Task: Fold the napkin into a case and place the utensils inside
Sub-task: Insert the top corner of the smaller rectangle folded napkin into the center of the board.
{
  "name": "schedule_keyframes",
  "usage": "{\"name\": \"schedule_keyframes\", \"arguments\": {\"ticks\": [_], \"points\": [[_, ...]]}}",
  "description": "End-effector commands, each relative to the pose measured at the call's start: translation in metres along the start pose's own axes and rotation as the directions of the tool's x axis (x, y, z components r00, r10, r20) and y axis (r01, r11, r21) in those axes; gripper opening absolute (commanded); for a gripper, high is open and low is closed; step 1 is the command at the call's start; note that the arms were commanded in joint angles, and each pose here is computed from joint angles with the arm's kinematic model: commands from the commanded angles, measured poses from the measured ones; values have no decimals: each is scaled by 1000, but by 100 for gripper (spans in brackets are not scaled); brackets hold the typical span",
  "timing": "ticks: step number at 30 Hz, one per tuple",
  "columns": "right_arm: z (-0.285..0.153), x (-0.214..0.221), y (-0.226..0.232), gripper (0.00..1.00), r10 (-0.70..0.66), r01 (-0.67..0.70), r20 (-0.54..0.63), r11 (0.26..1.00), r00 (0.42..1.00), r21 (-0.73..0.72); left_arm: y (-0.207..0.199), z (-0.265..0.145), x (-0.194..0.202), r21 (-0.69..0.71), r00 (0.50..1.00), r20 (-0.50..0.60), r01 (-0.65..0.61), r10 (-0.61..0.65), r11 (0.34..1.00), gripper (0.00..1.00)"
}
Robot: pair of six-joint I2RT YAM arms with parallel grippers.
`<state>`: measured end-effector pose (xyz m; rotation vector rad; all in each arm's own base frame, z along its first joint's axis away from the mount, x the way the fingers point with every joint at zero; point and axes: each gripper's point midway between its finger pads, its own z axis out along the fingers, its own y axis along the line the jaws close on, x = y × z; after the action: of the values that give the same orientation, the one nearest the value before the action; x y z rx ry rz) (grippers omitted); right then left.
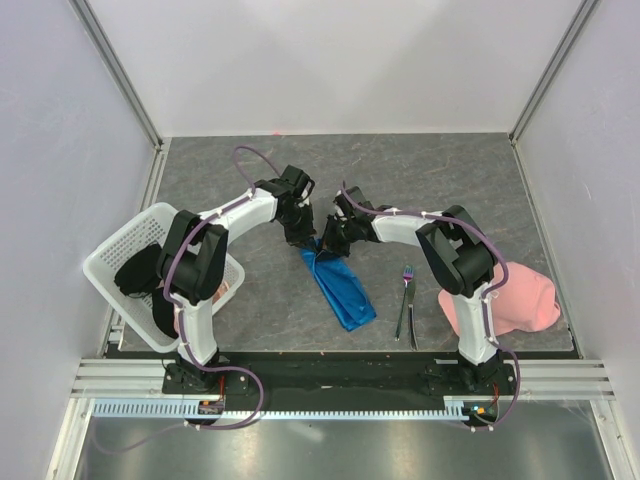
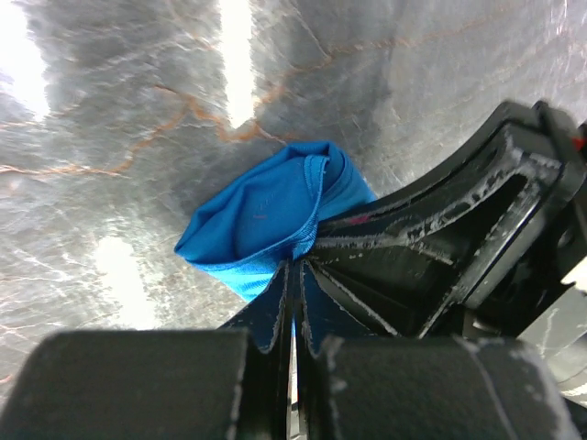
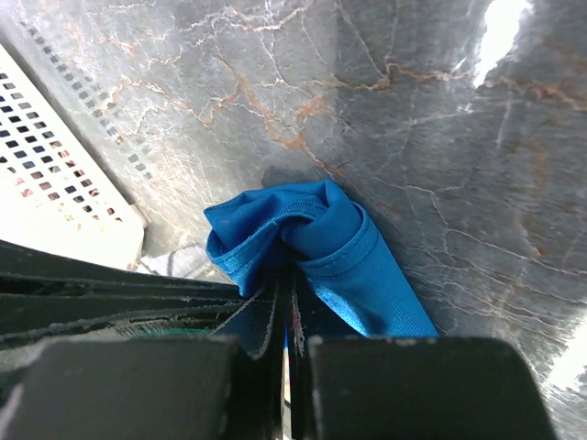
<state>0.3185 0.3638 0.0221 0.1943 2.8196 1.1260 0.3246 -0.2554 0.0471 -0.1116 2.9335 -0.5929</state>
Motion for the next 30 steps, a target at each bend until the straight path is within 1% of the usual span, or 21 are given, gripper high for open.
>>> {"name": "schedule_keyframes", "arguments": {"ticks": [1, 3, 6, 7, 10, 13, 17, 25, 26, 28, 29, 30], "points": [[2, 0, 8, 0, -8, 8, 20, 1000, 1000, -22, -24, -10, -3, 83, 999, 25, 23, -25, 996, 2], [-14, -4, 8, 1, 1, 0, 32, 1000, 999, -22, -21, -9, -2, 77, 999, 25, 23, -25, 997, 2], [-35, -12, 2, 11, -9, 9, 44, 1000, 999, 3, -19, -9, -1, 74, 999, 20, 23, -25, 997, 2], [-39, -13, 5, 16, -19, 19, 47, 1000, 999, 0, -18, -8, -1, 70, 999, 22, 24, -25, 997, 2], [-49, -15, 10, 20, -43, 43, 59, 999, 997, 7, -17, -7, -1, 67, 1000, 21, 22, -23, 997, 2], [-51, -16, 0, 20, -44, 42, 62, 999, 997, 34, -17, -8, -2, 66, 999, 27, 17, -19, 998, 2], [-51, -18, -13, 20, -37, 33, 66, 998, 997, 60, -18, -10, -1, 72, 1000, 27, 15, -17, 997, 2], [-33, -17, -23, 9, -40, 36, 46, 996, 998, 85, -20, -7, 1, 83, 999, 7, 32, -33, 996, 2], [-26, -14, -23, 8, -40, 37, 35, 996, 999, 86, -21, -7, 2, 85, 999, 3, 36, -36, 996, 2], [-16, -13, -16, 4, -30, 28, 29, 997, 999, 66, -24, -4, 6, 92, 999, -10, 44, -43, 995, 2], [-4, -9, -15, 4, -33, 31, 21, 998, 999, 61, -24, -2, 6, 90, 999, -11, 48, -47, 995, 2], [1, -9, -14, 2, -13, 12, 19, 998, 1000, 59, -24, 2, 8, 88, 999, -17, 51, -50, 995, 2]]}}
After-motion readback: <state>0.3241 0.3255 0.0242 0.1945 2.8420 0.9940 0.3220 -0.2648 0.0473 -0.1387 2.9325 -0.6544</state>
